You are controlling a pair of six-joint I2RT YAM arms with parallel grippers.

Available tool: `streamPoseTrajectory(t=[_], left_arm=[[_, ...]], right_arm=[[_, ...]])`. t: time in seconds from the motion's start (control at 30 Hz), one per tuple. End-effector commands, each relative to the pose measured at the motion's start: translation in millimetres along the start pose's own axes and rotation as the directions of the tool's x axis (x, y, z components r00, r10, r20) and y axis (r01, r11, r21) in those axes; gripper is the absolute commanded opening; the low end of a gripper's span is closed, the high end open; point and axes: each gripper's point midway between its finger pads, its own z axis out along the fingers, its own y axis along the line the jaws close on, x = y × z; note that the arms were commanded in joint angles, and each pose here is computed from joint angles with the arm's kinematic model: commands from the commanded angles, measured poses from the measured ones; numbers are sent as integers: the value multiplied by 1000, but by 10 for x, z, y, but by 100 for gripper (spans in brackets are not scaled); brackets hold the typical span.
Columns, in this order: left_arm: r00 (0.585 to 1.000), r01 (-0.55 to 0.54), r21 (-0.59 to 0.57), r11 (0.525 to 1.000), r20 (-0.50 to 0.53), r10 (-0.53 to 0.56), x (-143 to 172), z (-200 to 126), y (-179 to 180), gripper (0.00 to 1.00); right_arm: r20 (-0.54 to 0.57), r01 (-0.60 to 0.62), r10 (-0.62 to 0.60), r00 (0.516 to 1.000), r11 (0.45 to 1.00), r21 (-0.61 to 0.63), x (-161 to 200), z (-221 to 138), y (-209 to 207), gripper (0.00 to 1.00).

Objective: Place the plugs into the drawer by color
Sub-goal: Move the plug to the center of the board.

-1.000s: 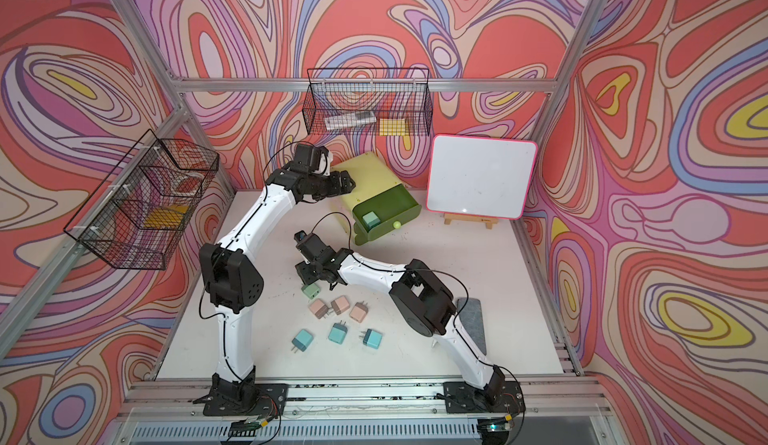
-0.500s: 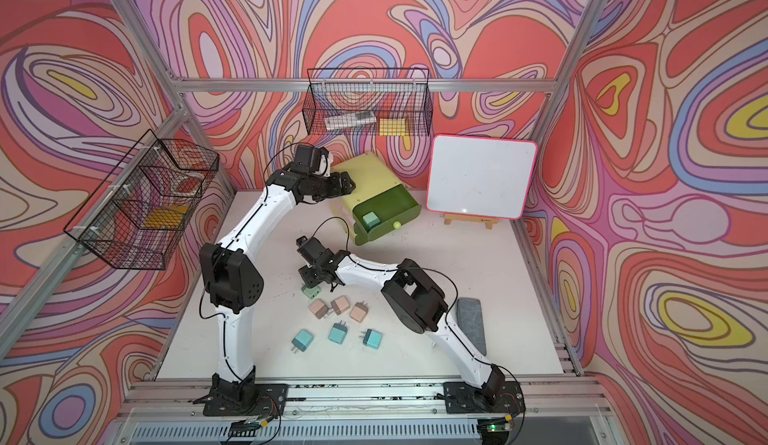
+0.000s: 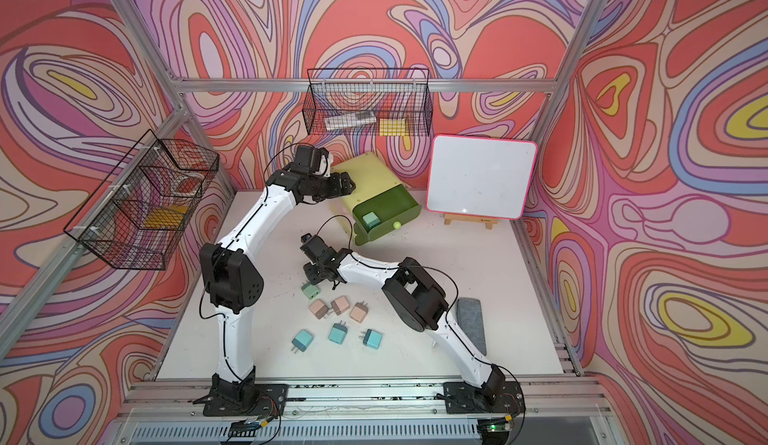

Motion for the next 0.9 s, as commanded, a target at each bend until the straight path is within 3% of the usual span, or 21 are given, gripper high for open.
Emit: streamPoseTrajectory(t=[0.0,0.37,0.5,0.87], left_arm=[[1000,7,-6,1000,-9,-7,16,-36,35,86],[1000,2,-6,1000,-4,-2,2,-53,27,86],[1000,-1,-15,1000,-4,0,7,-61,40,86],[1000,-4,-10,1000,3,4,-18,-54,27,86]], right_arm=[[-27,-51,54,998,995,81,36,1,-155,38],[-112,-125,142,984,981,151,304,-220,-287,36],[-162,-139,178,971,964,229,519,-333,-469,37],[-227,-189,231,946,963,194,640,-511,-420,39]])
